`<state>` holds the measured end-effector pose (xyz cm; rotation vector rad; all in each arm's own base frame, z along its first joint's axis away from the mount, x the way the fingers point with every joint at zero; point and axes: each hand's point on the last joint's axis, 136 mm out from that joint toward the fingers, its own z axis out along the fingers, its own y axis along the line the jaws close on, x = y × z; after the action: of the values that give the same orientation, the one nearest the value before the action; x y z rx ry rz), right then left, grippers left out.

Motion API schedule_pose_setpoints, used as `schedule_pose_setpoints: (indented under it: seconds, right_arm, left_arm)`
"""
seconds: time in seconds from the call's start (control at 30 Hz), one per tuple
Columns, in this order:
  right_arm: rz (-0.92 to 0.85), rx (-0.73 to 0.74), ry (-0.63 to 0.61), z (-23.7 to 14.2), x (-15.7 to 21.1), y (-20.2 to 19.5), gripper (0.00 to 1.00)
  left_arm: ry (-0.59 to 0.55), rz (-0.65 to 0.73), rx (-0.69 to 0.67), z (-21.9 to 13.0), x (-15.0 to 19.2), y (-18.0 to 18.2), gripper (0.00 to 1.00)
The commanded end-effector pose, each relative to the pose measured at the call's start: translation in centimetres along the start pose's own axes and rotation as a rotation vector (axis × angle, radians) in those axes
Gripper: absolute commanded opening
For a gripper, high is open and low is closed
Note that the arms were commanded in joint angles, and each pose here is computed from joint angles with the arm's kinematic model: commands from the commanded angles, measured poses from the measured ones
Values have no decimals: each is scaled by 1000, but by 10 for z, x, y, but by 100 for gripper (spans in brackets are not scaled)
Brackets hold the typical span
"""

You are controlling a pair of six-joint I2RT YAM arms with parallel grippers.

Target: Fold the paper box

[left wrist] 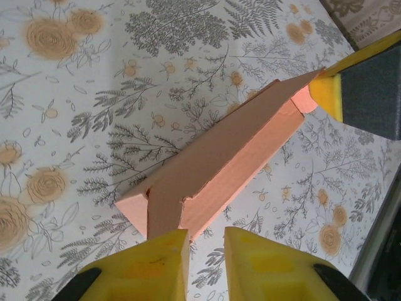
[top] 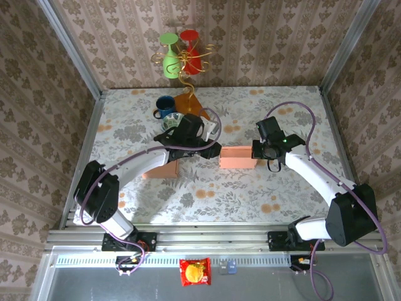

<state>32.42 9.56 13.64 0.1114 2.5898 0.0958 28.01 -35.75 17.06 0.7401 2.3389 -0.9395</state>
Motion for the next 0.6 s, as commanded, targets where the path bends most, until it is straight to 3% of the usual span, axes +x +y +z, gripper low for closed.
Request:
schedule_pose_setpoints:
  seconds: [0.0,0.27,0.57]
  right_arm:
    - [22,47,29,-2,4,-6,0]
    - [22,46,31,-3,4,-5,0]
    - [26,38,35,-2,4,-3,0]
  left_arm:
    - [28,-108,-69,3,0,10,20]
    - [78,-1,-183,12,-2,17,23]
    - [114,66,-211,15,3,23,25]
